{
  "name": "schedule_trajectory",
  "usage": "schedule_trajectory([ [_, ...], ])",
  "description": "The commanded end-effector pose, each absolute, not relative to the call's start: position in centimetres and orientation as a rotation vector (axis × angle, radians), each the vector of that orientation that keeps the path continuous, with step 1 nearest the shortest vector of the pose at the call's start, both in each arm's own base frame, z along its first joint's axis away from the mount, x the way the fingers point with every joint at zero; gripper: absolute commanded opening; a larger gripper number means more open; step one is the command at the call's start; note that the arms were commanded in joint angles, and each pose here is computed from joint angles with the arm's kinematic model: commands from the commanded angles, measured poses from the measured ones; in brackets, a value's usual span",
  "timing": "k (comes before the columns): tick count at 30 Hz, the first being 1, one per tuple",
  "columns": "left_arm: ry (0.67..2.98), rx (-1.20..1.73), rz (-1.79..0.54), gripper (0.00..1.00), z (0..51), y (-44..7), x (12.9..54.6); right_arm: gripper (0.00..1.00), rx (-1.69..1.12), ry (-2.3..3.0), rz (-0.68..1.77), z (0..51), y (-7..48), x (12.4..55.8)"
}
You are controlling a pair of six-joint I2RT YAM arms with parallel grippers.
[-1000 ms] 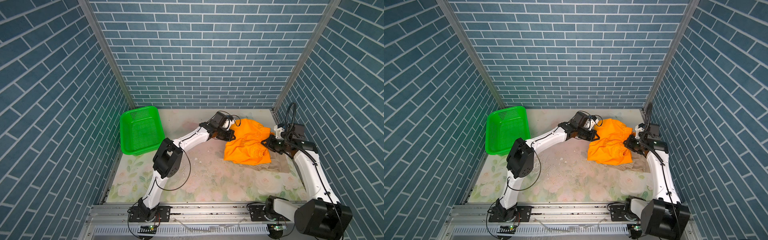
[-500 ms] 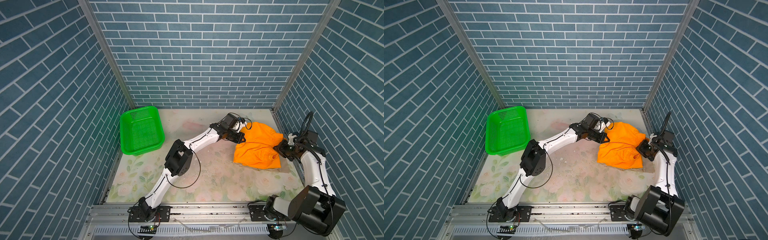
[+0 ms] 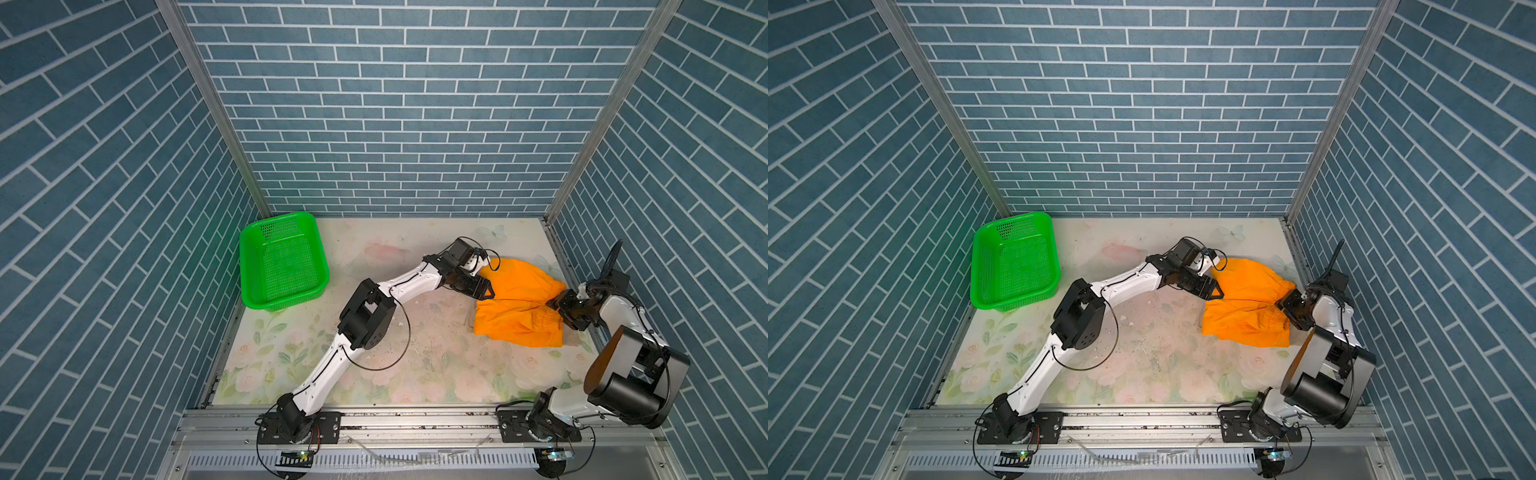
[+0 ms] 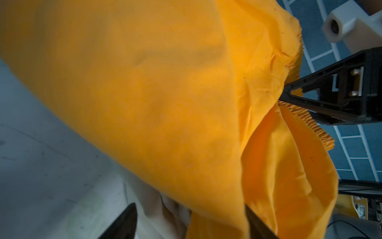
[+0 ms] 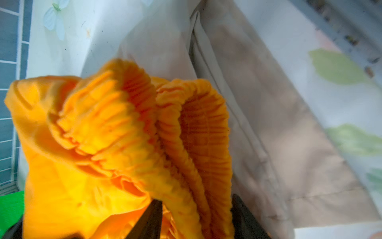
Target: Fold and stack the shorts
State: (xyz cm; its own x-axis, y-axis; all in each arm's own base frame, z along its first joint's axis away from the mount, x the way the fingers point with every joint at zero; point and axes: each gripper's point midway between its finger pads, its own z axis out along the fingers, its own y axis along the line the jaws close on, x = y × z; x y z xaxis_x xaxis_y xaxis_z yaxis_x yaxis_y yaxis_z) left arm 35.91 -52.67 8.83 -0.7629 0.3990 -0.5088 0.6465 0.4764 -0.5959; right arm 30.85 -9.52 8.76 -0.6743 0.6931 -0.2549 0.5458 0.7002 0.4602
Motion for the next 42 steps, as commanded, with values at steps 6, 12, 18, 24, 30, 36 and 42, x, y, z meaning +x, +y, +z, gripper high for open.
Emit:
schedule_trajectory([
  [6,2.323,0.773,-1.096,1.00,15.9,-48.7,40.3,0.65,0.898,2.358,0.234,17.4,-12.2,31.1],
  [12,2.364,0.618,-0.972,1.00,18.7,-41.6,41.6,0.68,0.736,2.474,0.116,19.6,-6.6,29.2],
  [18,2.435,0.490,-0.913,1.00,16.7,-35.8,39.7,0.72,0.594,2.612,0.162,16.7,0.4,28.3],
  [24,2.494,0.427,-0.864,1.00,14.3,-32.4,37.2,0.73,0.604,2.735,0.091,10.4,1.1,28.7],
  [30,2.528,0.404,-0.856,1.00,12.9,-30.9,36.0,0.73,0.678,2.839,0.060,4.3,1.1,29.1],
  [36,2.527,0.397,-0.874,1.00,12.6,-30.5,36.0,0.73,0.722,2.902,0.077,0.7,1.5,29.7],
  [42,2.537,0.352,-0.852,1.00,12.1,-29.2,36.0,0.73,0.664,2.893,0.010,0.9,0.4,33.2],
])
